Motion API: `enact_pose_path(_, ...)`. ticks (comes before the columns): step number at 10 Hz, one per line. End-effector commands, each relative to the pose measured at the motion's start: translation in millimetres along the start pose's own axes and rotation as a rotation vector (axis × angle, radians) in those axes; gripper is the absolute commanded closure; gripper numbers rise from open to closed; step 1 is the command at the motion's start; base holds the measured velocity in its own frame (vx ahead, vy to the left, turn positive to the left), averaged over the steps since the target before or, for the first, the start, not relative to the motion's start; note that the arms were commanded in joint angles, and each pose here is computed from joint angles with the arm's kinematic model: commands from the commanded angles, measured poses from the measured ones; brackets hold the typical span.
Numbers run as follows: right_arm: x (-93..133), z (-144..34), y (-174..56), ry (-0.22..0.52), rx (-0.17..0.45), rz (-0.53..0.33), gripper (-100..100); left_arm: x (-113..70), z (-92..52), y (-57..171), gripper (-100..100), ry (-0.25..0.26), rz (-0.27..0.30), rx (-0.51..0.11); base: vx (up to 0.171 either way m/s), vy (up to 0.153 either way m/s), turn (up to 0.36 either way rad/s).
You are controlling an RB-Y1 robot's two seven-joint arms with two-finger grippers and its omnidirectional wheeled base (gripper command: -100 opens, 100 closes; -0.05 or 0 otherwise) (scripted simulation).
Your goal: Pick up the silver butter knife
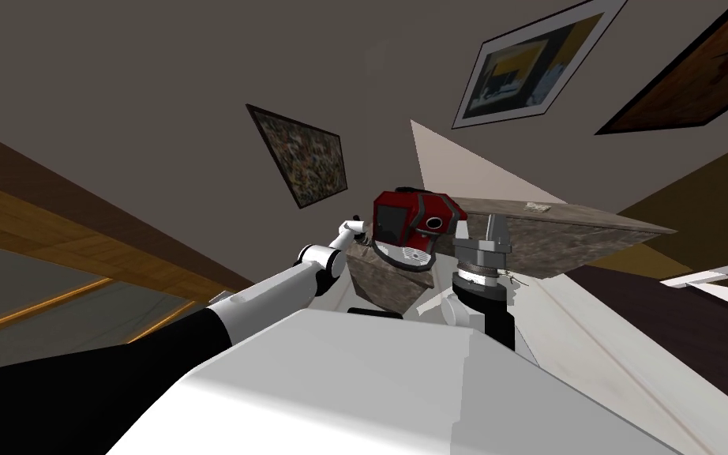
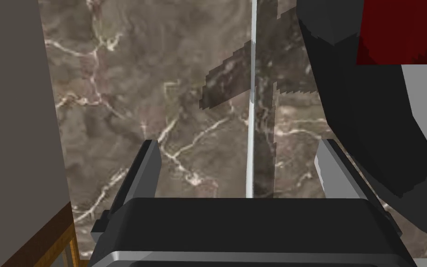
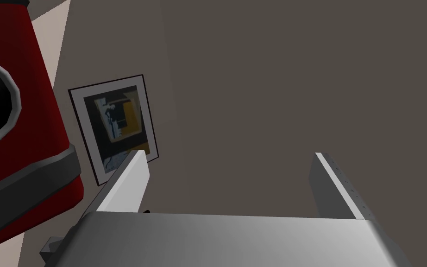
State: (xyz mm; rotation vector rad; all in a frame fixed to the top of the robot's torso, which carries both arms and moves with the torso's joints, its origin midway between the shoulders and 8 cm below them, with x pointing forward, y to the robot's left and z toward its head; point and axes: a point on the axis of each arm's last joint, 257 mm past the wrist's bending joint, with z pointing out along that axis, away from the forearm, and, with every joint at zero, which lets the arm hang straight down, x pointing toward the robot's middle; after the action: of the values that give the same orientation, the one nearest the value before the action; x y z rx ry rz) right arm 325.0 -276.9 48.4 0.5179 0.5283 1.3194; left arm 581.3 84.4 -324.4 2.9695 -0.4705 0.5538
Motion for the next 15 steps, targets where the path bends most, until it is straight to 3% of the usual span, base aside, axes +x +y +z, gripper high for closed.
enact_pose_path(1,0,0.0,0,0.000,0.000,0.000,0,0.0,0.0,0,0,0.000,0.000,0.000,0.000,0.000,0.000)
enact_pose_path(2,0,0.0,0,0.000,0.000,0.000,0,-7.6,6.8,-14,-100,0.001,-0.003,-0.004,-0.007,-0.010,0.026)
enact_pose_path(5,0,0.0,0,0.000,0.000,0.000,0,-19.8,16.4,-35,-100,0.004,-0.007,-0.007,-0.010,-0.014,0.039)
enact_pose_path(6,0,0.0,0,0.000,0.000,0.000,0,-17.3,14.9,-30,-100,0.001,-0.008,-0.007,-0.005,-0.006,0.012)
enact_pose_path(7,0,0.0,0,0.000,0.000,0.000,0,-17.3,15.2,-31,100,0.003,-0.006,-0.007,-0.001,-0.004,-0.019)
enact_pose_path(11,0,0.0,0,0.000,0.000,0.000,0,-16.8,15.0,-30,100,0.003,-0.004,-0.008,0.000,-0.001,0.001)
enact_pose_path(12,0,0.0,0,0.000,0.000,0.000,0,-16.8,15.0,-30,0,0.004,-0.003,-0.008,0.000,0.000,0.000)
enact_pose_path(13,0,0.0,0,0.000,0.000,0.000,0,-9.6,8.5,-17,100,0.002,-0.003,-0.005,0.013,0.002,-0.041)
enact_pose_path(15,0,0.0,0,0.000,0.000,0.000,0,-3.8,3.5,-7,100,0.001,-0.001,-0.002,0.009,0.012,-0.035)
